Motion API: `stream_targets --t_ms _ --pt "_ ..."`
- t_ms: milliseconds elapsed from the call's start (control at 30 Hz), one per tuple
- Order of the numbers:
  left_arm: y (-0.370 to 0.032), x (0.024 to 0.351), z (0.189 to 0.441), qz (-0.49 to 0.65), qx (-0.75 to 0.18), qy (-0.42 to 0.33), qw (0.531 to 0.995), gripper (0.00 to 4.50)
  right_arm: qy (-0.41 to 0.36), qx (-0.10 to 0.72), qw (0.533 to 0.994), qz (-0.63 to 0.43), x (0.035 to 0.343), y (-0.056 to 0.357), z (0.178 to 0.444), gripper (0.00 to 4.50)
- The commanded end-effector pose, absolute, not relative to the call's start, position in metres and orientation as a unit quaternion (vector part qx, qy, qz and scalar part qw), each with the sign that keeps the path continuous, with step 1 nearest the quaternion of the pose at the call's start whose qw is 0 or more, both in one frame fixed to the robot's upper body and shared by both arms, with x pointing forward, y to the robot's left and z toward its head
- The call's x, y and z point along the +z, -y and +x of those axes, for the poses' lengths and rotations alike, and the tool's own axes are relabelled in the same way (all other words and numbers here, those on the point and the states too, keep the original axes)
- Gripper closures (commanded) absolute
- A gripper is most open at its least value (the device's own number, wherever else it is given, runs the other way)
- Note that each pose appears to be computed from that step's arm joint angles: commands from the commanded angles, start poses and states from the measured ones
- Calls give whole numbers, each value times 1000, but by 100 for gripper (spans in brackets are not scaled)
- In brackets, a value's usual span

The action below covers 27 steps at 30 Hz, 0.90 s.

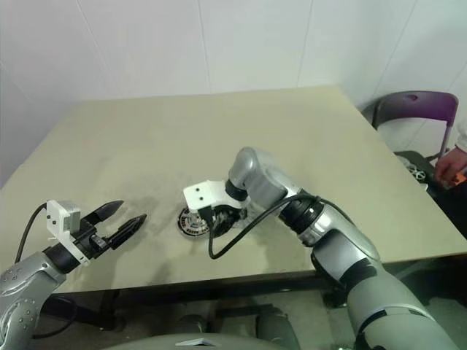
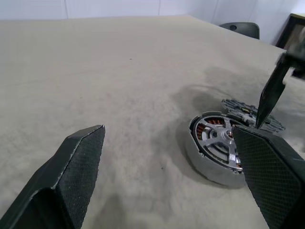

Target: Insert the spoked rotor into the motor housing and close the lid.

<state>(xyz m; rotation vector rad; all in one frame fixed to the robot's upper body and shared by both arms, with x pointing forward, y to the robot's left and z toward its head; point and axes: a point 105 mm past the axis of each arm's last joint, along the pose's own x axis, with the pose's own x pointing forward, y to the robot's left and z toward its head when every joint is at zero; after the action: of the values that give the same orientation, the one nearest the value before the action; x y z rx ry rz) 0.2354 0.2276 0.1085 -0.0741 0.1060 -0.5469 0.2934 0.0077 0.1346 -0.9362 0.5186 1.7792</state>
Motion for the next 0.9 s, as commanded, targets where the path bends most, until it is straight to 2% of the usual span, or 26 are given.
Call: stream_targets --t_ms 33,200,467,633,767,900 --pt "-226 118 238 -26 -275 -33 961 0 -185 736 559 -335 179 -2 305 15" --pt "-228 119 241 -24 -274 -32 961 0 -213 686 641 -270 184 33 333 7" --pt "-230 122 244 -21 -276 -31 960 0 -310 607 725 -102 162 94 340 7" --pt "-233 125 246 -18 -277 -31 960 0 -382 543 748 -1 135 125 334 7" --pt "-232 127 250 -15 -282 -32 959 0 -422 513 741 95 124 125 323 7" --pt "-230 128 251 -14 -285 -32 958 0 -461 478 737 127 111 125 315 7"
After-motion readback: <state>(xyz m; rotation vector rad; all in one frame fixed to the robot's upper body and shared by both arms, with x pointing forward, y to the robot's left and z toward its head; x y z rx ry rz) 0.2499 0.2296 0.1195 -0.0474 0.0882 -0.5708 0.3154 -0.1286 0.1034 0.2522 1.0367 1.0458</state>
